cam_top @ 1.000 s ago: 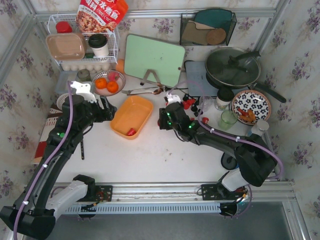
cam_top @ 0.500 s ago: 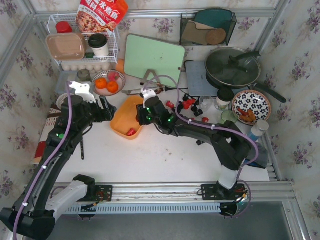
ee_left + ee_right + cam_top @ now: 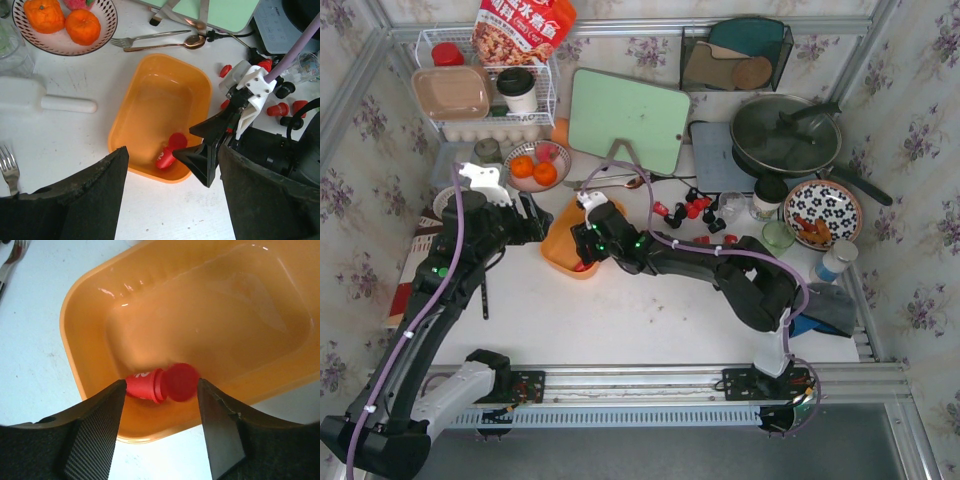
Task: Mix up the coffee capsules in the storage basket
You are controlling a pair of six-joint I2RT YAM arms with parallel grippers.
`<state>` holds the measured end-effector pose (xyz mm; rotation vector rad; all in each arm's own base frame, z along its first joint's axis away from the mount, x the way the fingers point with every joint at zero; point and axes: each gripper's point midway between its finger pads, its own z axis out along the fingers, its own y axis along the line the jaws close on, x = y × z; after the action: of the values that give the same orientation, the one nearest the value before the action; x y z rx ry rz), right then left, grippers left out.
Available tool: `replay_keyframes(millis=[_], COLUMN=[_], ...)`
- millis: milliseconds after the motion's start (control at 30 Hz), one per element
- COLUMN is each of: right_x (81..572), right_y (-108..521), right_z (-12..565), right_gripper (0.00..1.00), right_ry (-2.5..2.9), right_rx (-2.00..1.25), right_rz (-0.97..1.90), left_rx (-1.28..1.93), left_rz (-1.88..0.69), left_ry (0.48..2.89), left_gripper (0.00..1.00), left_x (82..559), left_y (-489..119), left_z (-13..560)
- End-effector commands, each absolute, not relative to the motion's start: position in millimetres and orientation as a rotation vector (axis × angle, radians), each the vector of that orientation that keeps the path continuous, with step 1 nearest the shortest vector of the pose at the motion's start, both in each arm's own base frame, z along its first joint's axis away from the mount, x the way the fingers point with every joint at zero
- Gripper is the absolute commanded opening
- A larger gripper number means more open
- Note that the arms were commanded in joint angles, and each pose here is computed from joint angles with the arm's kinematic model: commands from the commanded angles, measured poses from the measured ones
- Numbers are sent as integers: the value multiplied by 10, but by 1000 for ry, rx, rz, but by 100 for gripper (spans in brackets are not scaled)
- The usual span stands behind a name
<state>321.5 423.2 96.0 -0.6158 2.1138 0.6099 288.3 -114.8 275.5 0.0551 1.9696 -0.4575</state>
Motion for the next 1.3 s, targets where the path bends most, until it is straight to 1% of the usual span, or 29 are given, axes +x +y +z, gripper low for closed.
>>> replay_keyframes(millis=[0,100,367,700,833,1033,1100,1233,1267], right_x=[3168,3151,3210,3356,3285,3169,3136,3090,3081], right_y=[4247,4242,4054,3076,2607,1967,1781,1467,1396], right_z=[939,970,1268,1783,1805,1798,1817,1798,1775], right_gripper=[67,70,70,69,69,78,83,99,100], right_ry=[2125,2124,2055,1828,1755,1665,1651,1643,1644], right_rx=[-663,-666,-600,-322,-262,-209,-172,-104,-92], right_rz=[614,619,559,251,115,-69,-94,-97,-98], left_rx=[53,52,52,51,69,147,155,164,184], left_rz=[-472,-472,-472,-486,-529,-656,-703,-738,-720], left_ry=[1930,1932,1935,1984,2048,2189,2207,2253,2261], left_gripper=[75,75,75,75,75,75,75,75,75], left_x=[2928,2930,2940,3009,3047,3116,3146,3169,3175], left_y=[-1169,-1172,-1175,-1215,-1303,-1577,-1683,-1902,-1976], left_z=[2850,2842,2830,2691,2597,2358,2287,2177,2154])
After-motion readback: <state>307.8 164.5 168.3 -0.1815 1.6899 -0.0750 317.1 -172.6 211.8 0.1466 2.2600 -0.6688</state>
